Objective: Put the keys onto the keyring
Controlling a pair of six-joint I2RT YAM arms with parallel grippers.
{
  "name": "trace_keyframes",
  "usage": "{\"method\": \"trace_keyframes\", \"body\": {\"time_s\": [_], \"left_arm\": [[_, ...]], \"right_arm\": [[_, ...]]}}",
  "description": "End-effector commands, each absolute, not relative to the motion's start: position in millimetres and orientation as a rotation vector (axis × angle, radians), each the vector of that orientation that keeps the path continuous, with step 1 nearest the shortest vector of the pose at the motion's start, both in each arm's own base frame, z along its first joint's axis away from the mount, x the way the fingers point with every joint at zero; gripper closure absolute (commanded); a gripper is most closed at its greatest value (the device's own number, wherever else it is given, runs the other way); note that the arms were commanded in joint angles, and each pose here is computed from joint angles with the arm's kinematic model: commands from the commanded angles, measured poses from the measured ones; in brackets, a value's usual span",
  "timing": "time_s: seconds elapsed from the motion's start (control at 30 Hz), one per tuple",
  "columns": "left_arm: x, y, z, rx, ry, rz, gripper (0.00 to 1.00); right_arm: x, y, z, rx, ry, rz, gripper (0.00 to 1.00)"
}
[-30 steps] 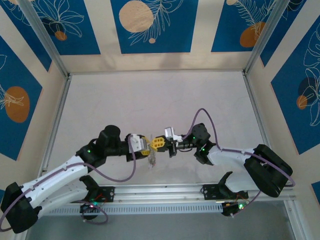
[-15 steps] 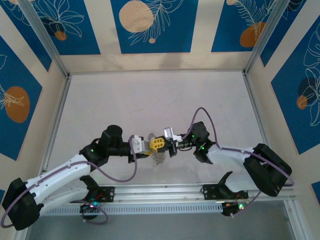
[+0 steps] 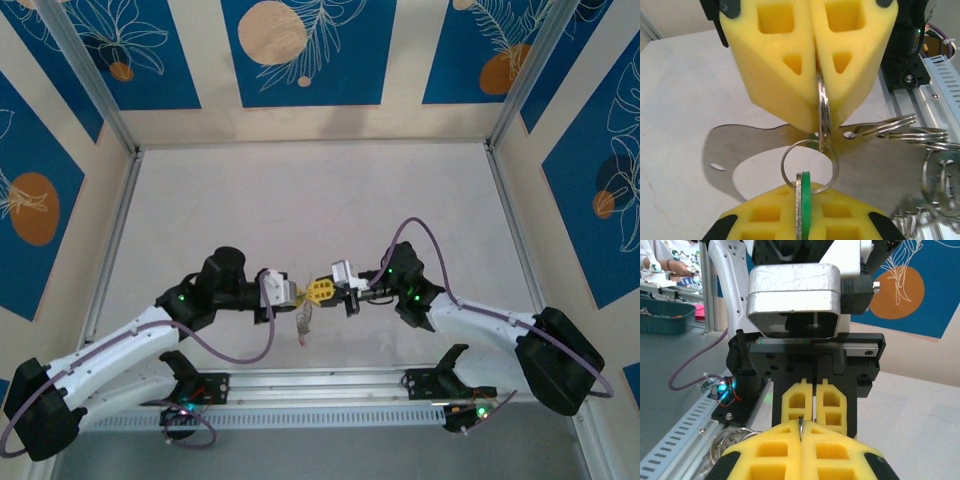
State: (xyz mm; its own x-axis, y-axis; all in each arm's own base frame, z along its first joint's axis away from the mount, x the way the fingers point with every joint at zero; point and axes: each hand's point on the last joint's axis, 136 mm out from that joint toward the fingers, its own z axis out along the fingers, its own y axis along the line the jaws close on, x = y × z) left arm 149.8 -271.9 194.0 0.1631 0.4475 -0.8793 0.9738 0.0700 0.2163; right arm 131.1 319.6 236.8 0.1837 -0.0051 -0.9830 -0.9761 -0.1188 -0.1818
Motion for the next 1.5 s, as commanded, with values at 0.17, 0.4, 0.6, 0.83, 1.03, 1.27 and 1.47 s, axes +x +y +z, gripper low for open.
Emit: {"method": "trace_keyframes", "body": {"time_s": [0.17, 0.4, 0.6, 0.83, 1.03, 1.27, 1.47], "left_arm": [[151.1, -259.7, 202.4, 1.664, 1.472, -0.609, 0.99], [151.0, -259.8, 206.4, 1.838, 1.469, -0.521, 0.99], [157.8, -254.8, 206.4, 1.998, 1.462, -0.356, 0.98], [169.3, -244.5, 207.3, 2.169, 1.42, -0.149, 0.98], [184.6, -239.3, 209.5, 2.29, 1.332, 0.077, 0.97], [215.7, -232.7, 214.9, 2.414, 1.157, 0.521, 1.0], [246.6, -239.9, 226.4, 2.453, 0.997, 0.874, 1.0]], "right_arm": [[143.1, 319.0, 232.4, -1.409, 1.092, 1.014, 1.0], [151.2, 324.9, 213.7, -1.417, 1.188, 0.932, 1.0], [157.9, 323.9, 206.0, -1.388, 1.218, 0.897, 0.87], [165.7, 310.7, 202.7, -1.305, 1.227, 0.885, 0.7], [181.0, 291.1, 202.8, -1.202, 1.267, 0.84, 0.63], [202.3, 265.4, 208.1, -1.059, 1.309, 0.795, 0.56], [219.0, 245.9, 209.3, -0.956, 1.35, 0.714, 0.51]]}}
